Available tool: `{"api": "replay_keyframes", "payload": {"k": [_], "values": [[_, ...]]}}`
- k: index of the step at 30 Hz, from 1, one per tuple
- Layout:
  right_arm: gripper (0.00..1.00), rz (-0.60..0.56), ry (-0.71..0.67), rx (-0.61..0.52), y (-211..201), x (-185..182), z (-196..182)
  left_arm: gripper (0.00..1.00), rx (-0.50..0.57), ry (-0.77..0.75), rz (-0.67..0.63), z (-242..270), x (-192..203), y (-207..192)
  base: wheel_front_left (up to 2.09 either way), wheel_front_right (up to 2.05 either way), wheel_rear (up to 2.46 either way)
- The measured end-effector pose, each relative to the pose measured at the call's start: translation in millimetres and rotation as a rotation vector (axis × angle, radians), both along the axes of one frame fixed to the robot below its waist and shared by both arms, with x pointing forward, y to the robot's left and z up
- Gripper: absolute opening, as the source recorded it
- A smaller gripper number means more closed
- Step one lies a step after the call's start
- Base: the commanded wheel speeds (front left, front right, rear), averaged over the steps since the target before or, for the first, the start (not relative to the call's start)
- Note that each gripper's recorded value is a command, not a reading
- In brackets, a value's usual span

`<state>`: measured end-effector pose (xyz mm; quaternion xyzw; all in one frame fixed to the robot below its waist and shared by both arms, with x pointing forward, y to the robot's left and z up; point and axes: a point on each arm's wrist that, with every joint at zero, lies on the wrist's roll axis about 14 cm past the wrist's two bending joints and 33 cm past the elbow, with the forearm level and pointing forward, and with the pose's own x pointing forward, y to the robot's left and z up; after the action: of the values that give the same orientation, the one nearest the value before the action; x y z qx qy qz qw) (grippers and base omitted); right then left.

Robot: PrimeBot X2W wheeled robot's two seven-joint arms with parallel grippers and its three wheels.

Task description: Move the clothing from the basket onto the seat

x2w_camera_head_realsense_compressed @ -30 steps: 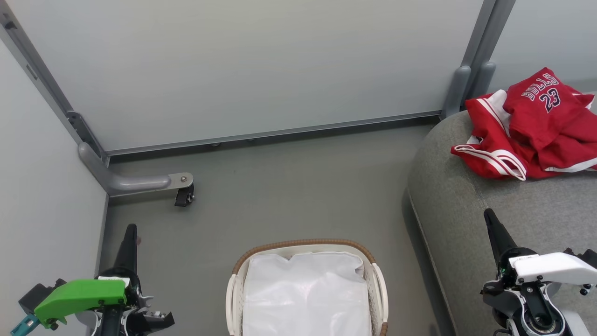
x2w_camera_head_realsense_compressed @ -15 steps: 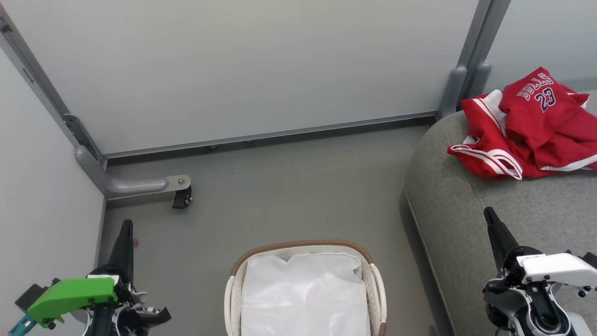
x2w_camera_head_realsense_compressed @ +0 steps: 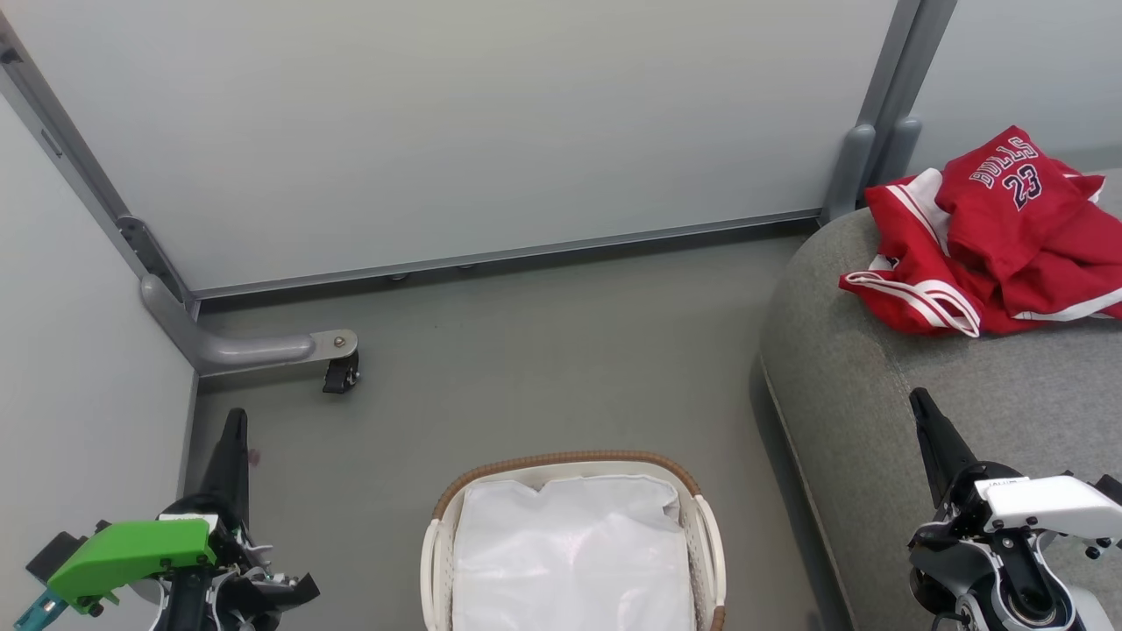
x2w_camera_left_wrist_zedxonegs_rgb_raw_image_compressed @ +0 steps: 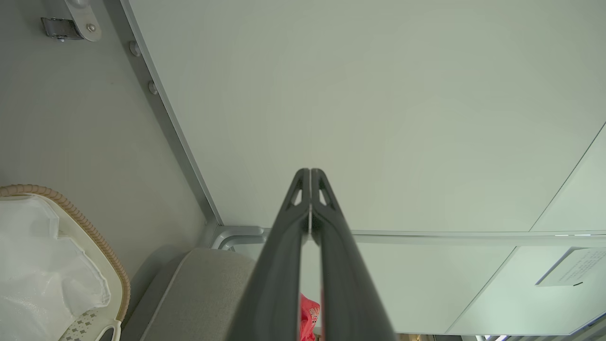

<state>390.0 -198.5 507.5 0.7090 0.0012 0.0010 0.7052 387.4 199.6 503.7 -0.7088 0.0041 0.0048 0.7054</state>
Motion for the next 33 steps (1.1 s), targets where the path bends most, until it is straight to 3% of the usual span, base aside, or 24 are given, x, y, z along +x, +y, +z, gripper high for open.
{"api": "replay_keyframes", "payload": {"k": [33], "values": [[0.00,0.000,0.000,0.000,-0.1,0.0,0.0,0.00,0.000,0.000,0.000,0.1,0.0,0.0,0.00,0.00,0.00]]}}
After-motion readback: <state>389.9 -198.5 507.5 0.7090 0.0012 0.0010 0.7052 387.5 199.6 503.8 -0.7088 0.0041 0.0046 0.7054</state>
